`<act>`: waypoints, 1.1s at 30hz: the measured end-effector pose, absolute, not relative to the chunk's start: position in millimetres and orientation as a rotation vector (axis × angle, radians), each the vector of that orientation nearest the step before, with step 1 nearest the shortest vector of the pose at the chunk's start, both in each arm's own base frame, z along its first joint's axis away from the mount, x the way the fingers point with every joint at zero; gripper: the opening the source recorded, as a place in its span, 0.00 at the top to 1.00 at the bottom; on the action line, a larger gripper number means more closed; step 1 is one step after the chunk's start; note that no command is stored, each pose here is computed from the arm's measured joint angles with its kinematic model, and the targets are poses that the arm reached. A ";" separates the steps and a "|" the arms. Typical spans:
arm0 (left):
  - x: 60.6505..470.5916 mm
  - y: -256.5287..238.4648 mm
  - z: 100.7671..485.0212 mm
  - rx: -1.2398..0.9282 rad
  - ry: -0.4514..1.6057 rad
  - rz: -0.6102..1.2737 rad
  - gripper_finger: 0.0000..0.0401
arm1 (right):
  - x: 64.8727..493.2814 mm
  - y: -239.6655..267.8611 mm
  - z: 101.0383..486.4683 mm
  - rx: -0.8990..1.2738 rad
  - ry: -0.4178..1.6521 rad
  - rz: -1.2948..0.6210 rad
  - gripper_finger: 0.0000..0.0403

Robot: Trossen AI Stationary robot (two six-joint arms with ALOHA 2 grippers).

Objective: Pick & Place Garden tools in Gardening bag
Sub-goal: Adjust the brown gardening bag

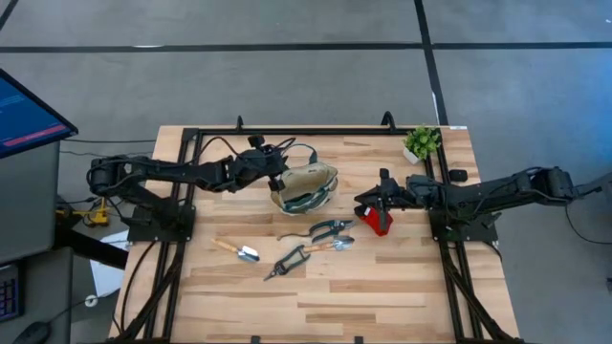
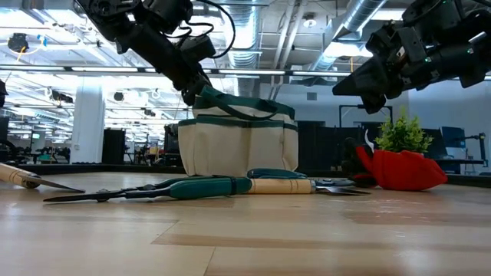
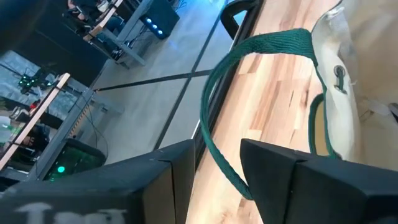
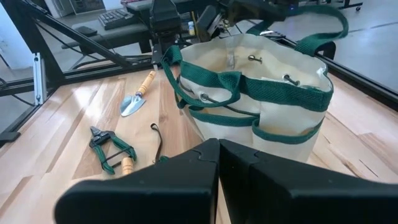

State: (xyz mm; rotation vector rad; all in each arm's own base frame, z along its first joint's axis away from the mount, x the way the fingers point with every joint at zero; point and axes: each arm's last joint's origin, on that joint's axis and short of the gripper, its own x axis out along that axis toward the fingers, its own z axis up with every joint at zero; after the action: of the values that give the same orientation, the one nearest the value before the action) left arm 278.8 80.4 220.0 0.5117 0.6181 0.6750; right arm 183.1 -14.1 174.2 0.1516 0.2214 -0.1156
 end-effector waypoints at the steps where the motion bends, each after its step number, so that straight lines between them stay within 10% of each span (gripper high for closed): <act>1: 278.9 80.4 220.1 0.512 0.617 0.678 0.70 | 183.1 -14.1 174.2 0.152 0.221 -0.116 1.00; 18: 271.4 85.1 220.0 0.526 0.687 0.967 0.71 | 183.1 -14.1 174.3 0.152 0.221 -0.115 1.00; 33: 276.3 76.3 219.7 0.409 0.599 0.837 0.71 | 183.1 -14.0 174.3 0.152 0.221 -0.112 1.00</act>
State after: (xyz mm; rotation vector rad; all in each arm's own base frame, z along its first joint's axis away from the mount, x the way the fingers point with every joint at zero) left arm 276.3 76.3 219.7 0.4088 0.5994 0.8373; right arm 183.1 -14.0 174.3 0.1523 0.2209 -0.1120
